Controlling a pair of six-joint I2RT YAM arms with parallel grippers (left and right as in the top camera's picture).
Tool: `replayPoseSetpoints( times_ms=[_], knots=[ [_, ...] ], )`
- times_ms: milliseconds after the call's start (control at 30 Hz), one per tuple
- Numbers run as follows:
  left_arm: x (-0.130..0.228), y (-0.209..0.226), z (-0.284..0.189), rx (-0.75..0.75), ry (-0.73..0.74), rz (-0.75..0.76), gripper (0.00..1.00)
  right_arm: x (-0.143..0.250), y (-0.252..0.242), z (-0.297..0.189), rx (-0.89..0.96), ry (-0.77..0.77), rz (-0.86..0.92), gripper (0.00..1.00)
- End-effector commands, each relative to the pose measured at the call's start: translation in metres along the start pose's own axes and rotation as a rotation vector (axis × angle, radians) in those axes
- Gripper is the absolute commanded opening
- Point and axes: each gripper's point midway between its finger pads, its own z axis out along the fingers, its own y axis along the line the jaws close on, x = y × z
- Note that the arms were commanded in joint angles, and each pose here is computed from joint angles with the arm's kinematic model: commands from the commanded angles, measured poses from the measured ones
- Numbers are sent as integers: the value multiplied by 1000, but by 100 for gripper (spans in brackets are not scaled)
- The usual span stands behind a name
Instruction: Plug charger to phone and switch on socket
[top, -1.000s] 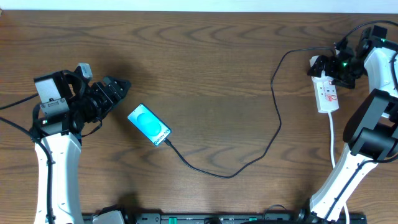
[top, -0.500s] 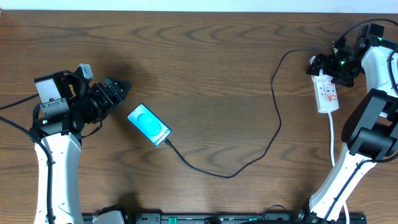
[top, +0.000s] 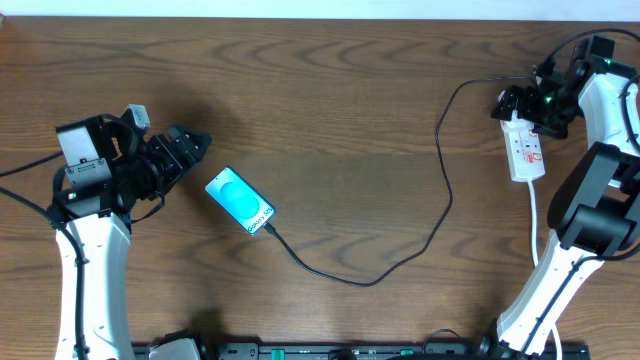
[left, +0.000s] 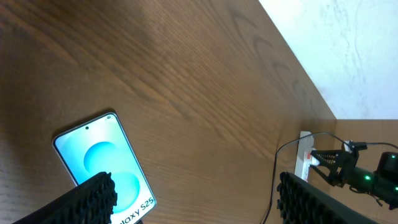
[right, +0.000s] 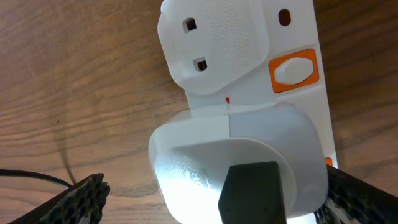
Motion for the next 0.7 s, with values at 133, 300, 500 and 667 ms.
replayPoseSetpoints(
  times_ms=[133,300,500,667],
  knots=[
    [-3,3,-1,-15,-3,16,82,9,26,11,-86,47,29,99],
    [-2,3,-1,-16,-3,19,82,10,29,11,-104,54,39,99],
    [-2,3,-1,-17,-1,18,83,13,31,13,-112,64,40,99],
    [-2,3,-1,-17,-1,18,83,14,38,16,-114,70,27,99]
  ],
)
